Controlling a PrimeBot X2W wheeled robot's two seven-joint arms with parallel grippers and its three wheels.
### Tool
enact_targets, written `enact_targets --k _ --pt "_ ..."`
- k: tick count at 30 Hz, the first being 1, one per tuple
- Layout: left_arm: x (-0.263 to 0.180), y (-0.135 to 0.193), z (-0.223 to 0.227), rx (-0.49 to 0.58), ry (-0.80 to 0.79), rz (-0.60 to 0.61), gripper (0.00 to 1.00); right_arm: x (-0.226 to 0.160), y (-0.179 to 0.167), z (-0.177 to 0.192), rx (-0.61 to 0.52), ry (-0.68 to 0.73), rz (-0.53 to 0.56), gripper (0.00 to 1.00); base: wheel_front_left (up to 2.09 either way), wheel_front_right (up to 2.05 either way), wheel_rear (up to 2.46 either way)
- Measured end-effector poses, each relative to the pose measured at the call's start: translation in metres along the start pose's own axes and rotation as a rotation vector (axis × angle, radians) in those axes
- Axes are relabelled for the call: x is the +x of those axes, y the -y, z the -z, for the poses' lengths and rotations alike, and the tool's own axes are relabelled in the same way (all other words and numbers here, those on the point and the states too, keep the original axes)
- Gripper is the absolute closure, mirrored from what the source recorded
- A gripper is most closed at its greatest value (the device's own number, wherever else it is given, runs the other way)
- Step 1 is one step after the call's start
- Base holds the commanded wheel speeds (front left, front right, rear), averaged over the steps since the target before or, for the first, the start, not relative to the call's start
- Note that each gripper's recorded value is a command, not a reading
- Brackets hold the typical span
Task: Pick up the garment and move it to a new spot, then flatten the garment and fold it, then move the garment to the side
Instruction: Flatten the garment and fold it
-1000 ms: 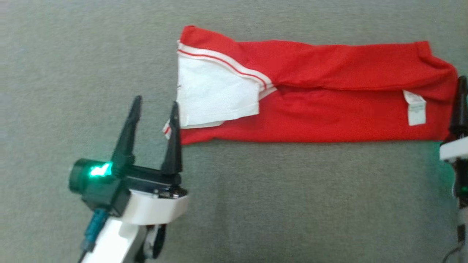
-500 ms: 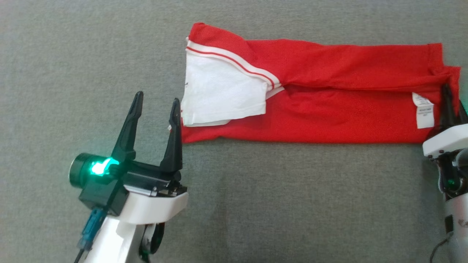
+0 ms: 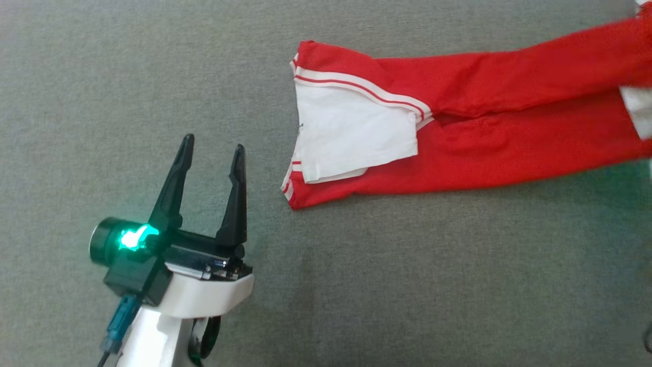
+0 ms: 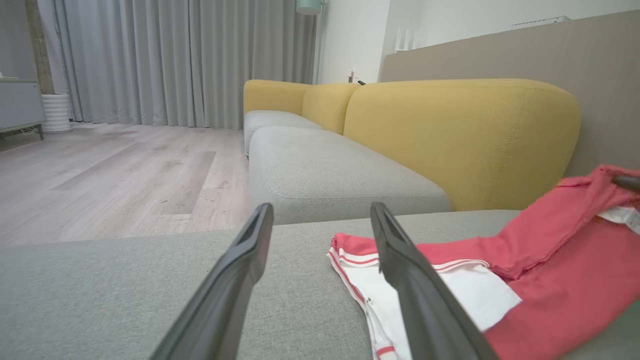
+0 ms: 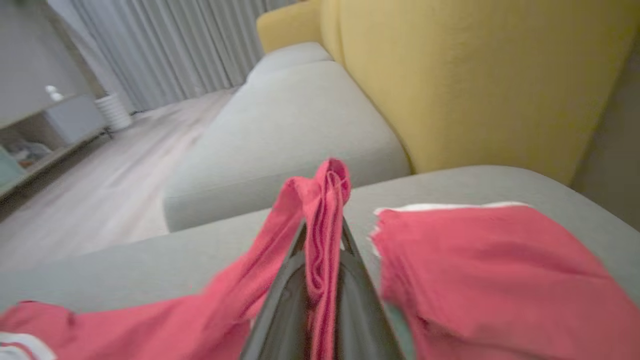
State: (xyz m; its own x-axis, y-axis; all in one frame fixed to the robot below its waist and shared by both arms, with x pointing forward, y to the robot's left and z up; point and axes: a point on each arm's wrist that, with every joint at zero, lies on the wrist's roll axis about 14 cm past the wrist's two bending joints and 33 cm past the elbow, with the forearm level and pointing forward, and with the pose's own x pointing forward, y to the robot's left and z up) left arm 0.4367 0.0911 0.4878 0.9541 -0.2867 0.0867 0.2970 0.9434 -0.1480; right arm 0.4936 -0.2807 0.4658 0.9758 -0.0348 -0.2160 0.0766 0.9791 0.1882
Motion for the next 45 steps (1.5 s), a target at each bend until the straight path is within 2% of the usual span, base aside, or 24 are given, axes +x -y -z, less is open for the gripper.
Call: enact_targets --k 5,10,14,17,21,22,23,27,30,35,37,40,42,45 --pt "0.000 0.003 0.003 -0.005 -0.008 0.012 0.00 0.001 -0.088 -0.030 0.023 0.051 -0.230 1.00 0.00 0.00 0.00" --pt "-0.002 0.003 0.004 -0.008 -0.014 0.012 0.00 -0.008 -0.174 -0.020 0.068 0.006 -0.438 1.00 0.00 0.00 0.00" --pt "-0.006 -0.001 0.005 -0.008 -0.022 0.001 0.00 -0.015 -0.239 0.003 0.089 -0.065 -0.584 1.00 0.00 0.00 0.00" --pt "-0.010 -0.007 0.007 -0.003 -0.033 -0.017 0.00 -0.019 -0.271 0.029 0.082 -0.128 -0.656 1.00 0.00 0.00 0.00" --pt "-0.013 -0.013 0.009 0.002 -0.042 -0.036 0.00 -0.023 -0.287 0.059 0.073 -0.193 -0.695 0.99 0.00 0.00 0.00" --pt "-0.014 -0.015 0.010 0.003 -0.045 -0.042 0.00 -0.025 -0.293 0.067 0.092 -0.210 -0.712 0.21 0.00 0.00 0.00" --pt "-0.015 -0.016 0.010 0.003 -0.046 -0.044 0.00 -0.027 -0.299 0.071 0.119 -0.218 -0.728 0.00 0.00 0.00 0.00" --pt "-0.017 -0.021 0.010 0.010 -0.050 -0.056 0.00 -0.036 -0.323 0.071 0.252 -0.205 -0.793 0.00 0.00 0.00 0.00" --pt "-0.018 -0.021 0.006 -0.001 -0.039 -0.060 0.00 -0.030 -0.324 0.055 0.254 -0.123 -0.787 0.00 0.00 0.00 0.00" --pt "-0.020 -0.021 -0.009 -0.018 0.000 -0.083 0.00 -0.016 -0.289 0.012 0.209 0.102 -0.678 0.00 0.00 0.00 0.00" --pt "-0.023 -0.022 -0.013 -0.032 0.010 -0.096 0.00 -0.017 -0.266 0.002 0.220 0.158 -0.620 0.00 0.00 0.00 0.00" --pt "-0.028 -0.019 -0.016 -0.042 0.016 -0.099 0.00 -0.023 -0.217 0.004 0.093 0.196 -0.526 0.00 0.00 0.00 0.00" --pt "-0.031 -0.017 -0.018 -0.057 0.019 -0.100 0.00 -0.029 -0.185 0.005 0.059 0.206 -0.445 0.00 0.00 0.00 0.00" --pt "-0.037 -0.017 -0.020 -0.064 0.021 -0.113 0.00 -0.049 -0.163 0.002 0.018 0.238 -0.378 0.00 0.00 0.00 0.00"
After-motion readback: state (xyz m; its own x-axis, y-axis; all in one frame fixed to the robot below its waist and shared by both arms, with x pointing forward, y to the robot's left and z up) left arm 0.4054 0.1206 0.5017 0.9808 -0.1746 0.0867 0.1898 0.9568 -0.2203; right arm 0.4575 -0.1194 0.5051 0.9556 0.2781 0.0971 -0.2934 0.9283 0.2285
